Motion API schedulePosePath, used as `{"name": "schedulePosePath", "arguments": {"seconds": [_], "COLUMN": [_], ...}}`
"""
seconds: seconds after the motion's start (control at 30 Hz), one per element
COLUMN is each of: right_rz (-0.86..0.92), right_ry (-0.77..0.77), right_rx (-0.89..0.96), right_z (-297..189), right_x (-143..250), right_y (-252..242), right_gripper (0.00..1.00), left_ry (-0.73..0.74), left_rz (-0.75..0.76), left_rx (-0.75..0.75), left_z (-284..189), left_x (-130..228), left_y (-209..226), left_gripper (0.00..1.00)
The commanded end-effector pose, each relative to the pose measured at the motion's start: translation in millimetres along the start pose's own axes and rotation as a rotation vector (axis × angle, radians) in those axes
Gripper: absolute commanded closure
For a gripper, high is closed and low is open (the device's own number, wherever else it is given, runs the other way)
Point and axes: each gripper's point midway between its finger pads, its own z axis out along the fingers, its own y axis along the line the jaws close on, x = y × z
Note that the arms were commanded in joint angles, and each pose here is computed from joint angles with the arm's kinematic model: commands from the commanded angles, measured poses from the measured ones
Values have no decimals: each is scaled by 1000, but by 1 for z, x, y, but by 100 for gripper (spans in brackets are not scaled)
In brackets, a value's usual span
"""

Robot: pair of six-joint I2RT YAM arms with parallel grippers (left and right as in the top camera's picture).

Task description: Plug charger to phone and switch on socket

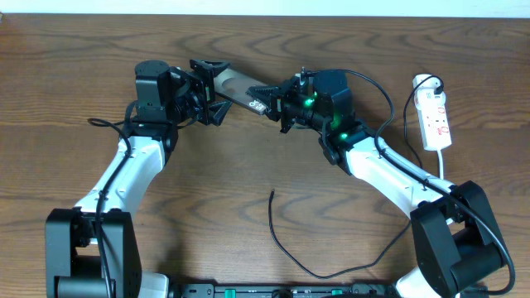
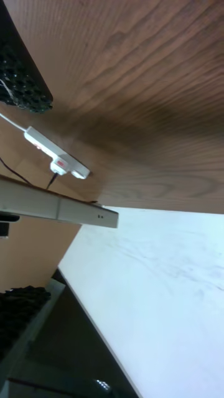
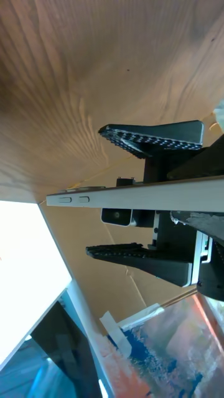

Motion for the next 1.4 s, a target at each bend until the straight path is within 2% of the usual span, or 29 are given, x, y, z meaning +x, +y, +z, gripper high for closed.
{"name": "schedulePosePath", "arguments": {"seconds": [0.0, 0.27, 0.47, 0.6, 0.67, 0.77, 0.8, 0.87, 1.17, 1.23, 1.33, 1.37], "right_rz": [20, 26, 25, 25, 25, 25, 25, 25, 25, 25, 25, 26], "right_ry": [42, 60, 61, 61, 61, 61, 61, 60, 60, 60, 58, 57], "right_rx": [-34, -40, -39, -39, -38, -38, -38, -39, -38, -39, -40, -40], "right_z": [2, 6, 7, 7, 7, 7, 7, 7, 7, 7, 7, 7], "right_x": [15, 26, 28, 28, 28, 28, 28, 28, 27, 27, 27, 26], "right_y": [16, 16, 16, 16, 16, 15, 15, 16, 16, 16, 16, 16], "right_gripper": [99, 99, 99, 99, 99, 99, 99, 99, 99, 90, 82, 72], "left_ry": [-23, -23, -23, -23, -23, -27, -30, -36, -40, -41, -40, -41], "left_rz": [16, 16, 16, 16, 16, 17, 16, 16, 25, 25, 28, 30], "left_rx": [35, 35, 35, 35, 35, 36, 35, 36, 36, 36, 37, 40], "left_z": [-6, -6, -6, -6, -6, -6, -6, -6, -6, -6, -6, -6], "left_x": [-1, -1, -1, -1, -1, -2, -2, -3, -4, -4, -4, -4], "left_y": [-16, -16, -16, -16, -16, -16, -16, -16, -16, -16, -16, -17], "left_gripper": [10, 16, 43, 71, 78, 81, 87, 92, 93, 93, 93, 93]}}
